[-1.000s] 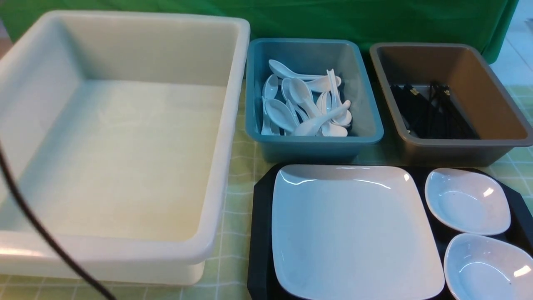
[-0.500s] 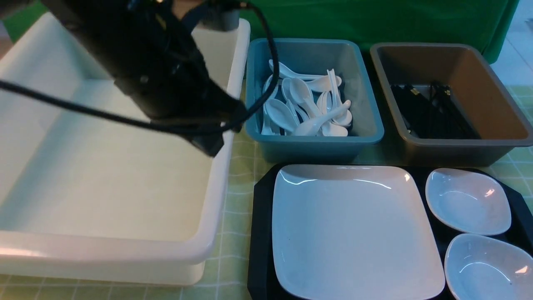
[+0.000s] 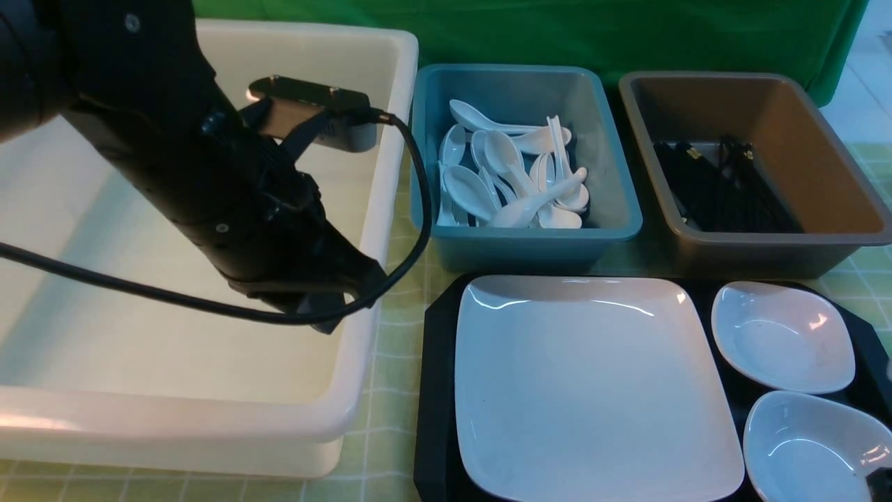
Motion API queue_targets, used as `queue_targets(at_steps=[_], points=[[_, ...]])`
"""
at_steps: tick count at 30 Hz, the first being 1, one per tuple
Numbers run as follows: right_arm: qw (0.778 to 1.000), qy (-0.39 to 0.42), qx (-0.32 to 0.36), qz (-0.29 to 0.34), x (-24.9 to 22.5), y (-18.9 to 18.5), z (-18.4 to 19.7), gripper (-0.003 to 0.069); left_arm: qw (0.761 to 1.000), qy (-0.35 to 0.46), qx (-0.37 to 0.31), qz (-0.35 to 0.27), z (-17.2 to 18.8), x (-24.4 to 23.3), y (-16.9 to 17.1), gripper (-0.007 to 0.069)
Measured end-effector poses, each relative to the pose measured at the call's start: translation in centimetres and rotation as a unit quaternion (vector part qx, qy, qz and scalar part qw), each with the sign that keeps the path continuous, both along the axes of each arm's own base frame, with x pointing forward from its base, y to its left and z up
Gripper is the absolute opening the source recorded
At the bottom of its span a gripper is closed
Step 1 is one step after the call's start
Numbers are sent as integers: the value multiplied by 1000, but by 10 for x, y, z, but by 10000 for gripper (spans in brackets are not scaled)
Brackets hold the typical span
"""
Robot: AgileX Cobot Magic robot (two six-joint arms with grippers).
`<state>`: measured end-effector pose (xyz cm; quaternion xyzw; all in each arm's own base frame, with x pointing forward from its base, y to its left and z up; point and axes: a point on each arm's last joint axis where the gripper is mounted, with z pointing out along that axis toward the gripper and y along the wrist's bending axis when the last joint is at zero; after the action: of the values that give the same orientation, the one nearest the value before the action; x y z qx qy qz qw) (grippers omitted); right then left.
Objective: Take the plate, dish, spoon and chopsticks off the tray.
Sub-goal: Use the right arm to grab a small plate from the dinner plate
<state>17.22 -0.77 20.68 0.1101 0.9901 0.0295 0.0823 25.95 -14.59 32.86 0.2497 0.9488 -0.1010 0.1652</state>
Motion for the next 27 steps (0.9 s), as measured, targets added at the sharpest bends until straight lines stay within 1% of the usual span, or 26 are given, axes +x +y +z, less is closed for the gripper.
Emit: queue_targets(at_steps=[5,8,9,10,13,14,15,16,18,19,25,27], points=[[999,-3,9,-33,0,-8,0,0,1000,-4,3,0,0,1,0,-9],[998,-19,27,-48,3,-6,1,26,1000,-13,0,1,1,2,0,-9],[997,-28,38,-56,5,-5,1,50,1000,-17,-1,1,1,3,0,-9],[997,-29,37,-57,5,-5,2,50,1000,-17,-1,1,1,3,0,-9],[995,-42,48,-73,7,-4,2,160,1000,-19,-2,1,1,3,0,-9],[995,-42,49,-75,7,-4,2,183,1000,-20,-2,1,1,3,0,-9],[995,-43,49,-79,8,-4,2,244,1000,-21,-2,1,1,4,0,-9],[995,-43,48,-79,8,-5,2,251,1000,-21,-2,1,1,4,0,-9],[995,-42,43,-82,7,-6,2,309,1000,-21,-2,1,1,4,0,-9],[995,-41,38,-87,7,-7,2,322,1000,-22,-2,2,1,4,0,-9],[992,-54,30,-106,9,-9,1,325,1000,-27,-2,2,1,5,0,-9],[991,-58,30,-115,8,-9,-5,325,1000,-28,-3,2,2,5,0,-9]])
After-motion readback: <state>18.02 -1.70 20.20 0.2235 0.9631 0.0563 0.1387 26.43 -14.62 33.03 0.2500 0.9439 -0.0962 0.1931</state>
